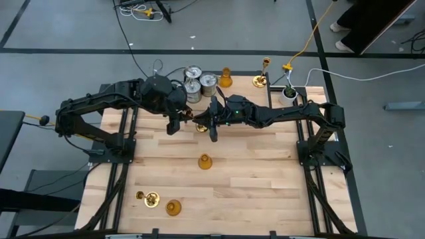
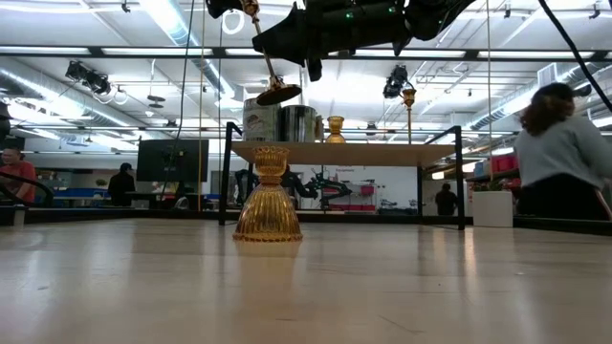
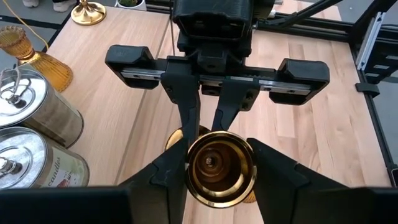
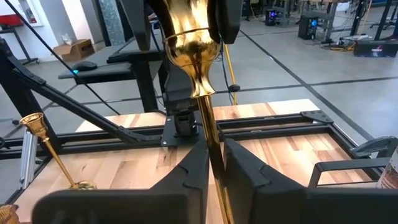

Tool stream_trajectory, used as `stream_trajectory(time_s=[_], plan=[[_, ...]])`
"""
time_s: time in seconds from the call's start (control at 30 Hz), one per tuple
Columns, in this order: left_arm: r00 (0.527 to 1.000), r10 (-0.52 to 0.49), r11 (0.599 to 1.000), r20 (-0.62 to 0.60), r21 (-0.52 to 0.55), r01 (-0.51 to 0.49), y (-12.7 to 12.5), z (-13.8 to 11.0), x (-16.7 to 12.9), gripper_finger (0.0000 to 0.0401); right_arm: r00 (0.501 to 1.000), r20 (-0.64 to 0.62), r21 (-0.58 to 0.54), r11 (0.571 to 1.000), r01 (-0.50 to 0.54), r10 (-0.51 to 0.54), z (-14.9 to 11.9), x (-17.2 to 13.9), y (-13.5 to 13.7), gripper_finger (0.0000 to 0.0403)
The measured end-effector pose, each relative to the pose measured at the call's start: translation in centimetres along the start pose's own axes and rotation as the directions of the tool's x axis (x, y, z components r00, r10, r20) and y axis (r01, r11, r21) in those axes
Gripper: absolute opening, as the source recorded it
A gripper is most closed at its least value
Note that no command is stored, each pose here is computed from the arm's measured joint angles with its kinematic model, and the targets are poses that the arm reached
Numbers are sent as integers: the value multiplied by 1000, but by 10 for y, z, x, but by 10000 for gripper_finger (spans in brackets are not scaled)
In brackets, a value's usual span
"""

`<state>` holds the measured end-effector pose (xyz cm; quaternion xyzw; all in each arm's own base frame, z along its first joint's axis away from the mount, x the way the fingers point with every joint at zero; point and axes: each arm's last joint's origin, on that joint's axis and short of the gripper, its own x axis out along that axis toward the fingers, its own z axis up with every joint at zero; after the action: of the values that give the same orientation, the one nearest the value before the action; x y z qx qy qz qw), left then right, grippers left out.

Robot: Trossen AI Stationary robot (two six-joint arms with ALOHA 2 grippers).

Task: Pick & Place candle stick holders
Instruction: Put the top gold candle holder on the shelf aligned with the other gold candle holder

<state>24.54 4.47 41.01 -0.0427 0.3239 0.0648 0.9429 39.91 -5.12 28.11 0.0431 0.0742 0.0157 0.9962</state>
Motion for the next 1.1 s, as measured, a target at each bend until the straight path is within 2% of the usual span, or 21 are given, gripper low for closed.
stream_trajectory(time_s=[0.3,0.6,0.83,1.1], plan=[[1000,15,1000,5,6,-15,1,0,0,207,1000,6,2,1000,-7,6,0,0,0,10],[1000,4,1000,2,-7,-4,0,0,-1,251,1000,27,0,1000,9,-9,6,-3,0,8],[999,15,1000,30,-6,-14,0,0,-11,264,991,49,-15,992,124,-124,23,-19,1,8],[997,32,999,71,-5,-32,0,1,-20,257,973,-8,-70,971,228,-229,36,-42,3,7]])
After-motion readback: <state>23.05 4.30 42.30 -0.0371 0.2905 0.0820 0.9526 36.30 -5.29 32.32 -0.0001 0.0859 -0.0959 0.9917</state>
